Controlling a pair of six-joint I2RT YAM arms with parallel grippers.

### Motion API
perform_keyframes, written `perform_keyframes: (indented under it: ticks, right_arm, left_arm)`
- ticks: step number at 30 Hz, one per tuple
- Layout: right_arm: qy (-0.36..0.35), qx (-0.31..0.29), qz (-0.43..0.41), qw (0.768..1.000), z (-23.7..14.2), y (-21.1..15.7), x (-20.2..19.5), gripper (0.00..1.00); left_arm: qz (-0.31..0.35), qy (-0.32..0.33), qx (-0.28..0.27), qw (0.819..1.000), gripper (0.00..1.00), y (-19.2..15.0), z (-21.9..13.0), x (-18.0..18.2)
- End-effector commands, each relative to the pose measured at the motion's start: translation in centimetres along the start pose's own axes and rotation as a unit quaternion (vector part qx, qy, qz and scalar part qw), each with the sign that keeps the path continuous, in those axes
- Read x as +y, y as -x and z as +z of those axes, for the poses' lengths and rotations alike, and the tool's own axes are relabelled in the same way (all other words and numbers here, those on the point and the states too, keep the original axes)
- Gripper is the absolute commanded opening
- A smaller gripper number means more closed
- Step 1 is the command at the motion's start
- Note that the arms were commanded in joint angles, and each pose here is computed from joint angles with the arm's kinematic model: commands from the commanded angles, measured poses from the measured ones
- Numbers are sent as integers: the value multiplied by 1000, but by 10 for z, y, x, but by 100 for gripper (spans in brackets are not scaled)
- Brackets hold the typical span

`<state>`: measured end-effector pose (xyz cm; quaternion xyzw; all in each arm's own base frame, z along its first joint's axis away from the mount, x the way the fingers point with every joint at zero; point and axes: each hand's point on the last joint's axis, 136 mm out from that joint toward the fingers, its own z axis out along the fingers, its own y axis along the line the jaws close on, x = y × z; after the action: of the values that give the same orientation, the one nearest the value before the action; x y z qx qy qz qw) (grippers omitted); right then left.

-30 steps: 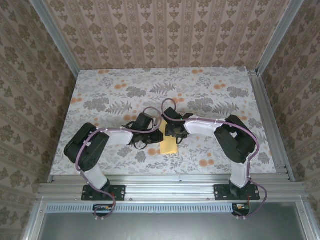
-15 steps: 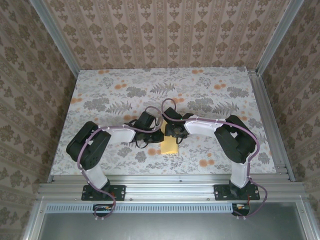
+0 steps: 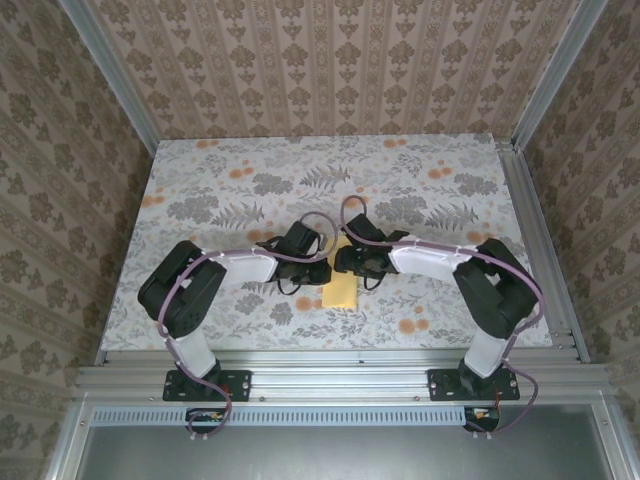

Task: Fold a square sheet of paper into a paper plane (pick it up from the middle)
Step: Fold the square sheet of paper in half at the center of the table.

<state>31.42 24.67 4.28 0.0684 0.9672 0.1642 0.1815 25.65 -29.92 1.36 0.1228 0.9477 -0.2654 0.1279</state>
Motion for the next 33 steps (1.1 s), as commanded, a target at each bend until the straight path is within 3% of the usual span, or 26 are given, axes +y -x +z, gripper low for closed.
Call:
perform_keyframes:
  ticks: [1, 4, 7, 11, 16, 33]
  right_arm:
    - [83, -16, 4, 996, -26, 9, 22, 63]
    - [107, -23, 11, 994, -36, 11, 24, 59]
    - [138, -20, 22, 990, -40, 11, 29, 48]
    - [169, -8, 45, 985, -29, 11, 32, 34]
    - [168, 11, 51, 984, -8, 9, 31, 26]
    - [105, 38, 32, 993, 23, -9, -8, 20]
  left_arm:
    - [-6, 101, 97, 990, 14, -64, 22, 55]
    - [-2, 101, 98, 990, 14, -63, 22, 53]
    - [1, 99, 97, 990, 14, -61, 22, 50]
    - [2, 94, 94, 991, 14, -59, 23, 45]
    - [5, 93, 92, 991, 14, -58, 22, 42]
    - [3, 58, 63, 996, 18, -38, 10, 18]
